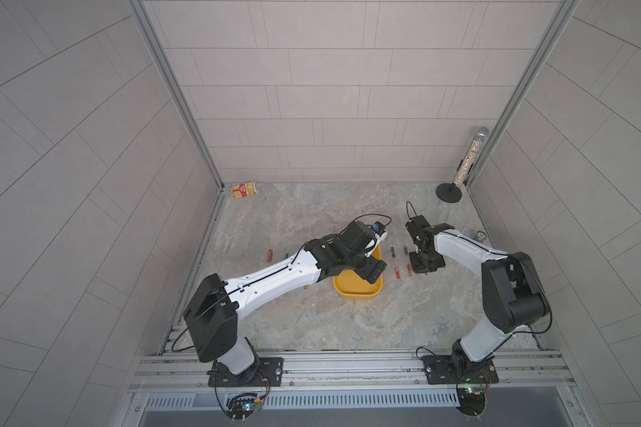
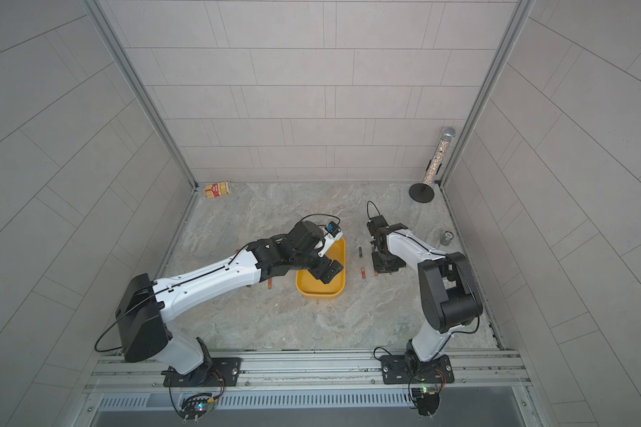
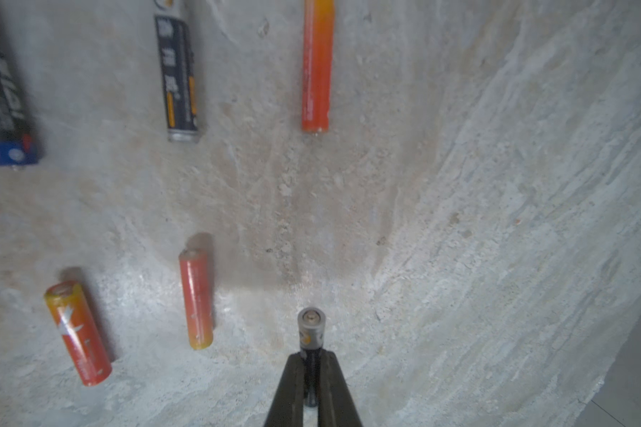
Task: Take the batteries out of the storage box
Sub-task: Place the battery at the center of the board.
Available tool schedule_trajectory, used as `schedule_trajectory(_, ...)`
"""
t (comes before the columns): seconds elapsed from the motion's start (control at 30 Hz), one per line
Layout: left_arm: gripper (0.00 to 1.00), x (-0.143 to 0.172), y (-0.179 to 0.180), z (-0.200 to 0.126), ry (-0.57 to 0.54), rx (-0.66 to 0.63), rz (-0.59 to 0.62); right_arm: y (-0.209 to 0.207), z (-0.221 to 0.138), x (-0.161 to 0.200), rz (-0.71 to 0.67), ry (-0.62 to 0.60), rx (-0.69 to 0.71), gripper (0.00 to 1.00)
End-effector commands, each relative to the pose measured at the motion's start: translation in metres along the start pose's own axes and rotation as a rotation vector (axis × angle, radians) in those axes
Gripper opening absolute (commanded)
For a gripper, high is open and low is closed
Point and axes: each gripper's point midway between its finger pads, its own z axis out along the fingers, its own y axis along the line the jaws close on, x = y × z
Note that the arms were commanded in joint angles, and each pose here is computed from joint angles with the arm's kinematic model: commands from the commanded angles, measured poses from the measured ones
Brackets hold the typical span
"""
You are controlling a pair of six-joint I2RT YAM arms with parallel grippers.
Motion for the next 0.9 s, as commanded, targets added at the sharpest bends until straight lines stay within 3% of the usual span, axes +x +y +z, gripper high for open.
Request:
schedule_trajectory(0.0,0.94,-0.002,0.016,-0.01,-0.04,-0.072,0.011,-0.003,0.003,-0.01,0.031,-0.031,0.024,0.0)
schedule_trajectory(0.67,0.95,0.008,0.041,-0.018,-0.06,-0.142,-0.049,0.0,0.03,0.005,0.023,0.064,0.047,0.0)
schedule_trajectory(0.87,0.95,0.009,0.048,-0.02,-0.068,-0.166,-0.062,-0.001,0.03,0.006,0.028,0.07,0.051,0.18)
